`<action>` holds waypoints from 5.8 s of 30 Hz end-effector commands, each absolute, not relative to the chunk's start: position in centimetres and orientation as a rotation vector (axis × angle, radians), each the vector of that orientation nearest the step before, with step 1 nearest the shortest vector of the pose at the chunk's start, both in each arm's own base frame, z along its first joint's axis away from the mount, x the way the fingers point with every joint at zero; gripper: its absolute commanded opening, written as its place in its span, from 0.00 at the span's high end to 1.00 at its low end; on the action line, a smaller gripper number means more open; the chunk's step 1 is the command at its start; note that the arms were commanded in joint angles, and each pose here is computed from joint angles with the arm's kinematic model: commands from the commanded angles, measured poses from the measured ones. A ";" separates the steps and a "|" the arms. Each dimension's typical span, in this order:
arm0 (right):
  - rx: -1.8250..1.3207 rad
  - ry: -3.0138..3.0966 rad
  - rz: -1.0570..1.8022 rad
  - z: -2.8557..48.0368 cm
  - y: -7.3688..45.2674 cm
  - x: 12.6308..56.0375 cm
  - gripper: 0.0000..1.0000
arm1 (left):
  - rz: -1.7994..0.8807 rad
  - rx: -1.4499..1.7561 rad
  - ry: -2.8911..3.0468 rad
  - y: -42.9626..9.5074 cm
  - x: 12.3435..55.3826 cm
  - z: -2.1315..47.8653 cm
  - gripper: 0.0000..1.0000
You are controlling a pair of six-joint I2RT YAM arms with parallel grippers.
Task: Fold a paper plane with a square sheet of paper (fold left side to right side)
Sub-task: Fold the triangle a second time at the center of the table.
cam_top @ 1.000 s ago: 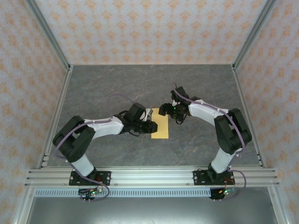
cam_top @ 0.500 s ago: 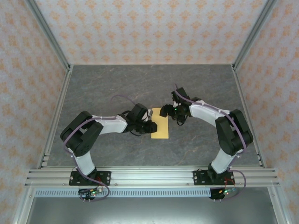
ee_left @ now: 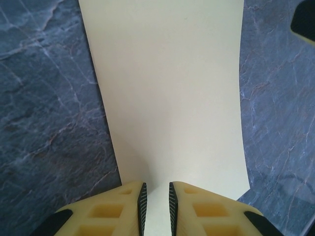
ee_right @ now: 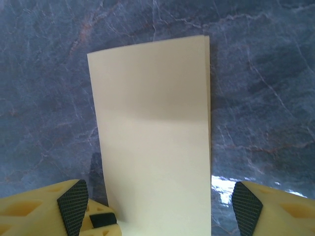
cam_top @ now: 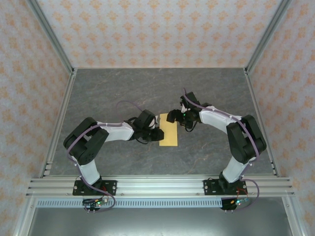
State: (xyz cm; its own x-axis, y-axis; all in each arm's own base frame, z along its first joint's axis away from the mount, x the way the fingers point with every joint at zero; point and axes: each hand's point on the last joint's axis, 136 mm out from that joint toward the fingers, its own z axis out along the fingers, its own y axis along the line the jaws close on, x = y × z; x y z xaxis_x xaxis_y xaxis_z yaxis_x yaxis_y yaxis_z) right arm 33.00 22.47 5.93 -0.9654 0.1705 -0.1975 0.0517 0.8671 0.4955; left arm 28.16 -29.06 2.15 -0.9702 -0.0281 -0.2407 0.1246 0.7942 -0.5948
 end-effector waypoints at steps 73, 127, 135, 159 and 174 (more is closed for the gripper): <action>0.302 2.726 1.227 9.2 25.9 32.2 0.54 | -0.533 0.808 2.293 -32.6 21.7 10.9 0.33; 0.307 2.644 1.094 11.5 24.6 34.4 0.31 | -0.222 0.858 2.353 -34.0 23.8 7.6 1.00; 0.337 2.511 1.001 15.0 21.7 34.8 0.17 | -0.492 0.734 2.403 -33.3 24.8 8.2 1.00; 0.260 2.869 0.847 3.8 22.1 23.6 1.00 | -0.784 0.560 2.604 -30.0 27.1 6.3 1.00; 0.200 2.984 0.650 1.2 21.6 22.5 0.99 | -0.776 0.603 2.706 -28.8 26.9 5.7 1.00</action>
State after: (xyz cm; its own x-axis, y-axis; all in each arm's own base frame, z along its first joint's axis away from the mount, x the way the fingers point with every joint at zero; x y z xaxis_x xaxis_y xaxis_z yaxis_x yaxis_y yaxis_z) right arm 22.72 22.34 1.83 -0.9861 0.1586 -0.0488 0.1160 0.8693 0.4805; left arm 27.04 -28.77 5.85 -0.8782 0.2779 -0.3893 0.4433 0.7786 -0.4442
